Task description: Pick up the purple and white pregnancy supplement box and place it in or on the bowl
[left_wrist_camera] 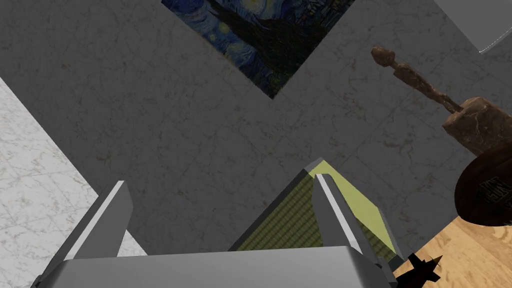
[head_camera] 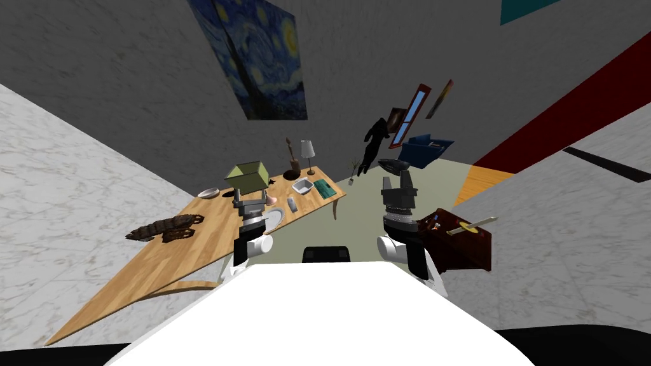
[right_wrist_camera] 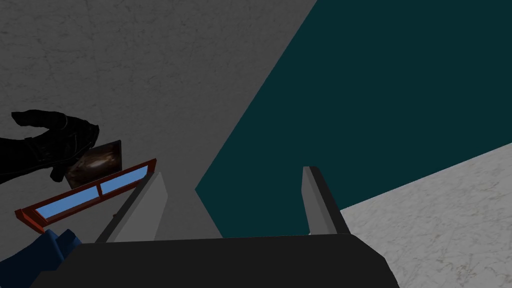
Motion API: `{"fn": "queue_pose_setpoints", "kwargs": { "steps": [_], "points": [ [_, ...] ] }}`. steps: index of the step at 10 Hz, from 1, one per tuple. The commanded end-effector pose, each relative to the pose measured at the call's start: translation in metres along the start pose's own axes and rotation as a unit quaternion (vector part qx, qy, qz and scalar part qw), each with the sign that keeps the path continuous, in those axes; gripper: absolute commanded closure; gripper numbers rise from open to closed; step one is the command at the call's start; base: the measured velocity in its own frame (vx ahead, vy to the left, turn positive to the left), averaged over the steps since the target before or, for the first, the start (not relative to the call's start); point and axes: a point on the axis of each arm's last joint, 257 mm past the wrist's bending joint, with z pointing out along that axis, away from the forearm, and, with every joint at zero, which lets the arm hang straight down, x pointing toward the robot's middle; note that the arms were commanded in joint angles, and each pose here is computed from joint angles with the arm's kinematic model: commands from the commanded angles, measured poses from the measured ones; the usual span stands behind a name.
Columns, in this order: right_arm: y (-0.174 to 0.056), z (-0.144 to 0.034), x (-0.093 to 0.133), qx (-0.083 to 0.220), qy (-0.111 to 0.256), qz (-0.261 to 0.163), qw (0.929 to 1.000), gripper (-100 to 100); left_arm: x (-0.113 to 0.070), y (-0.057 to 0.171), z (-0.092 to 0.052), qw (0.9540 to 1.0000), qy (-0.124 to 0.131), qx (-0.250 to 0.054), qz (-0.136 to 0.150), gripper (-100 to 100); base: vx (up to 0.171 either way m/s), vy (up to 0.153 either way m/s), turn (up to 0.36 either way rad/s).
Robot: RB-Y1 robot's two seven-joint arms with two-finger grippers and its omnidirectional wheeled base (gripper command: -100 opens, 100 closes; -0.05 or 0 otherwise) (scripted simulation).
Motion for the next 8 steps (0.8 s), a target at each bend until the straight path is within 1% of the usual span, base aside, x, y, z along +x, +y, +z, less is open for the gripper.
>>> {"fn": "queue_pose_setpoints", "kwargs": {
  "steps": [1, 2, 3, 4, 5, 6, 8],
  "points": [
    [0.0, 0.0, 0.0, 0.0, 0.0, 0.0, 1.0, 0, -0.015, 0.01, -0.006, 0.9999, -0.013, -0.007, -0.008, -100, -0.005, -0.037, -0.082],
    [0.0, 0.0, 0.0, 0.0, 0.0, 0.0, 1.0, 0, -0.024, 0.007, -0.006, 0.9994, -0.02, 0.005, -0.029, -100, -0.001, -0.04, -0.134],
    [0.0, 0.0, 0.0, 0.0, 0.0, 0.0, 1.0, 0, -0.032, 0.016, -0.011, 0.9992, -0.029, -0.006, -0.026, -100, 0.003, -0.032, -0.075],
    [0.0, 0.0, 0.0, 0.0, 0.0, 0.0, 1.0, 0, -0.042, 0.013, -0.012, 0.9982, -0.037, 0.007, -0.047, -100, 0.004, -0.048, -0.145],
    [0.0, 0.0, 0.0, 0.0, 0.0, 0.0, 1.0, 0, -0.049, 0.019, -0.017, 0.9981, -0.044, -0.001, -0.044, -100, 0.004, -0.04, -0.082],
    [0.0, 0.0, 0.0, 0.0, 0.0, 0.0, 1.0, 0, -0.058, 0.015, -0.018, 0.9965, -0.051, 0.013, -0.065, -100, 0.012, -0.042, -0.208],
    [0.0, 0.0, 0.0, 0.0, 0.0, 0.0, 1.0, 0, -0.07, 0.026, -0.026, 0.9961, -0.064, -0.001, -0.06, -100, 0.009, -0.019, -0.02]
  ]
}}
